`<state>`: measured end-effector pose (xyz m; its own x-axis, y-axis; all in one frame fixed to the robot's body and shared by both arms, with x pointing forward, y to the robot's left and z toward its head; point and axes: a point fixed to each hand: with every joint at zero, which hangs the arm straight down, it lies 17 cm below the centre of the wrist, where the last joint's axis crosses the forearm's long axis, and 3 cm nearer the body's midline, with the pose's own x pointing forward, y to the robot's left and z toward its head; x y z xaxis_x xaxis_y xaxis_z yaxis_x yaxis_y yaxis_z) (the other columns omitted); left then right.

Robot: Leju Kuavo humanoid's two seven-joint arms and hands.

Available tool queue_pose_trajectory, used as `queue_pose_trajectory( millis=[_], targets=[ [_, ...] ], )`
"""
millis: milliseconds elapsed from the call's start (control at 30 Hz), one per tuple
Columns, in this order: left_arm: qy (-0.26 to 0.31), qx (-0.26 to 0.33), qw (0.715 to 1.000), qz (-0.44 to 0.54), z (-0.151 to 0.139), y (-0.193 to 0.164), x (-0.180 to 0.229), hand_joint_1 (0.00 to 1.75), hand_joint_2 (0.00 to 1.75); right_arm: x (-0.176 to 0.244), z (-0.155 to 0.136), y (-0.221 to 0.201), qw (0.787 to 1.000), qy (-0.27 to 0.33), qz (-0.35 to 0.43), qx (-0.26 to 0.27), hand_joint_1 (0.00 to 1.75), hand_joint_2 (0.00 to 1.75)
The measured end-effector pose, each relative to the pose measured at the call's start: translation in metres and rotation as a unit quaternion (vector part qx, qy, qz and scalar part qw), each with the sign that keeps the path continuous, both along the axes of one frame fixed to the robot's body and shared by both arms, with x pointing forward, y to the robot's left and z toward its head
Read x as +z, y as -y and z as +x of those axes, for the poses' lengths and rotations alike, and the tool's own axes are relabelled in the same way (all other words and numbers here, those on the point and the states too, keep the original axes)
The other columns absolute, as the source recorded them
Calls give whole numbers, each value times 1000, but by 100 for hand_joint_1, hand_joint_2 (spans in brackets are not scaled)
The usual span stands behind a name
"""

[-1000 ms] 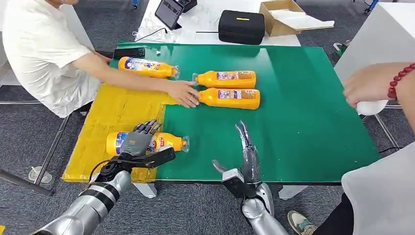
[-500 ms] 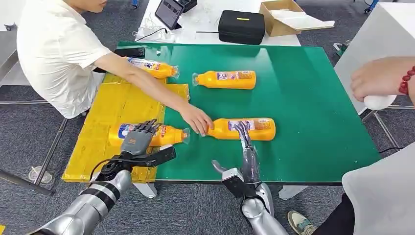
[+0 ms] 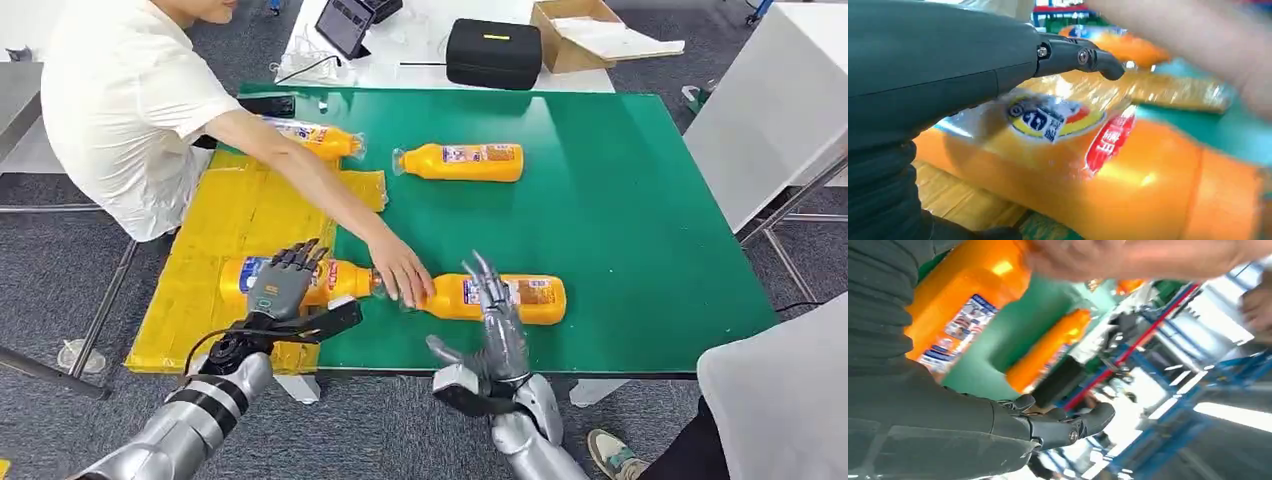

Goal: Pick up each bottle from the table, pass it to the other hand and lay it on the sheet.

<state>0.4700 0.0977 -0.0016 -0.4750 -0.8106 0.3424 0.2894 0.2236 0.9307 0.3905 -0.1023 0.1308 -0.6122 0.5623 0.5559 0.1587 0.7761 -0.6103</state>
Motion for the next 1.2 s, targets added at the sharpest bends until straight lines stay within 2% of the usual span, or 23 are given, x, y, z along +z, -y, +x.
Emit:
queue_pose_trajectory(
  millis=[200,300,400,533,567,633,800,967,1200],
  targets=[
    [21,-8,993,-114,-24,51,38,0,175,30,-21,-14,997,64,-36,17,0,175],
    [21,-23,986,-162,-32,65,55,0,175,40,-27,-17,995,87,-52,21,0,175],
    [15,-46,969,-244,-49,83,79,0,175,52,-36,-22,985,132,-106,23,0,175],
    [15,-46,968,-248,-50,83,80,0,175,52,-36,-21,985,134,-109,23,0,175],
    [14,-46,958,-282,-58,90,93,0,175,54,-36,-17,981,142,-128,15,0,175],
    [15,-60,931,-360,-89,108,129,0,175,36,-13,29,981,98,-158,-48,0,175],
    [40,-57,921,-384,-105,109,147,0,175,8,5,60,982,28,-175,-72,0,175],
    [54,-52,913,-401,-127,111,155,0,175,-42,25,103,970,-70,-208,-105,0,175],
    [63,-53,909,-409,-138,113,163,0,175,-74,31,128,956,-118,-239,-120,0,175]
  ],
)
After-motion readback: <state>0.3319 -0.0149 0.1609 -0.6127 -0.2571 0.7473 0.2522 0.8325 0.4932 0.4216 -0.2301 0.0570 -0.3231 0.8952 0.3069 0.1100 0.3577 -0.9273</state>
